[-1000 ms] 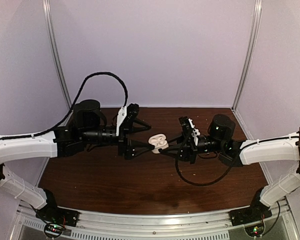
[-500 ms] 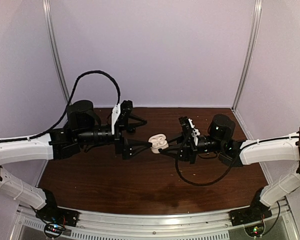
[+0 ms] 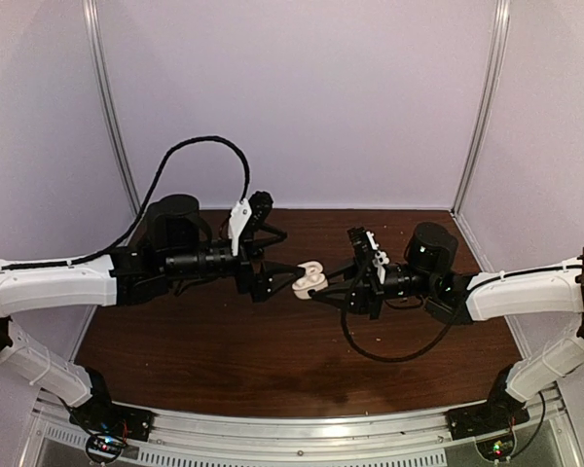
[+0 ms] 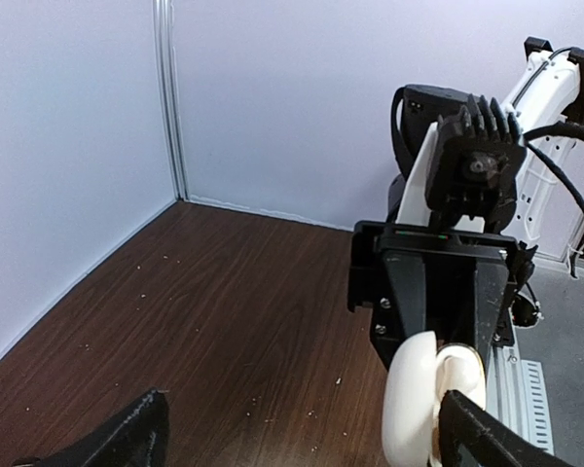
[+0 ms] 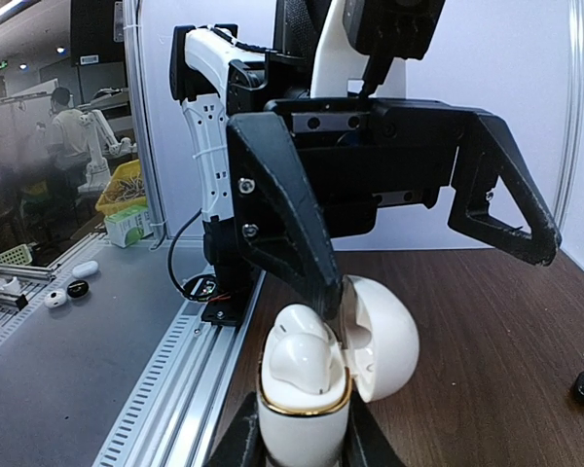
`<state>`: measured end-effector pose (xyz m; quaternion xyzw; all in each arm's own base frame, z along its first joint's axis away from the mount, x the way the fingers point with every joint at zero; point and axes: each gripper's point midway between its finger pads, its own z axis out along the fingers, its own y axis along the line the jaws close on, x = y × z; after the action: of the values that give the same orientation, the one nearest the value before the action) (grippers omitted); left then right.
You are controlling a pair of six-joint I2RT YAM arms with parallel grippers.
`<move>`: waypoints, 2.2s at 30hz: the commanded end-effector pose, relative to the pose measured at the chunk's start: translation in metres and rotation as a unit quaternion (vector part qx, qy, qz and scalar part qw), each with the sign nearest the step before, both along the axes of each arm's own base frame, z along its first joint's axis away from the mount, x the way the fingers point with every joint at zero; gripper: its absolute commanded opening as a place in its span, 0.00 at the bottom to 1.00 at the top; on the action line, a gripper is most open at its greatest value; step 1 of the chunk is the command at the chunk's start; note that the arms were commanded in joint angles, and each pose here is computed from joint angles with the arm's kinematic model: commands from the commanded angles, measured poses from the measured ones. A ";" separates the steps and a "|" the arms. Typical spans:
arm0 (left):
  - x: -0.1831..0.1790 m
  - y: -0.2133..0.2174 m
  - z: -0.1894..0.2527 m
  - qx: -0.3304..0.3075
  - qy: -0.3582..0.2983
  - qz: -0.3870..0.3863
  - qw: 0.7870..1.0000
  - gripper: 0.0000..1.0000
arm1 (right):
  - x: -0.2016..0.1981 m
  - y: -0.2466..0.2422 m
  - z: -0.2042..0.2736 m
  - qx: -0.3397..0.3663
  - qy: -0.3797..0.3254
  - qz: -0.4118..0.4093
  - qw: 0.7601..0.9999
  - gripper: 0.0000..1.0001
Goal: Insert the wireless bluetooth earbuds into the charging case
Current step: Adjust the left earbud in the left side groove of the charging case, then close the charging case with the earbuds inside.
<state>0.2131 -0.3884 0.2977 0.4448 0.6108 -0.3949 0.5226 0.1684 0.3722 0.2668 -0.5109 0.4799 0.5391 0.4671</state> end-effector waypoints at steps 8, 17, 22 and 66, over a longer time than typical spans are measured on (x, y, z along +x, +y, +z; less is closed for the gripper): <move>-0.018 0.017 0.031 -0.040 -0.066 -0.021 0.997 0.98 | 0.002 0.000 0.016 0.018 -0.009 -0.010 1.000 0.00; -0.034 0.007 0.008 -0.009 -0.076 -0.087 0.993 0.98 | 0.005 -0.001 0.025 0.027 -0.011 -0.019 0.999 0.00; -0.047 -0.002 0.003 -0.017 -0.073 -0.139 0.987 0.94 | 0.006 -0.002 0.028 0.029 -0.015 -0.025 0.999 0.00; -0.023 -0.015 -0.004 0.158 -0.370 0.084 0.911 0.62 | 0.024 0.014 0.016 0.003 0.220 -0.035 0.975 0.00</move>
<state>0.1887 -0.3968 0.2733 0.5973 0.4793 -0.0668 0.6396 0.1949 0.3847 0.2787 -0.3737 0.5923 0.6113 0.3685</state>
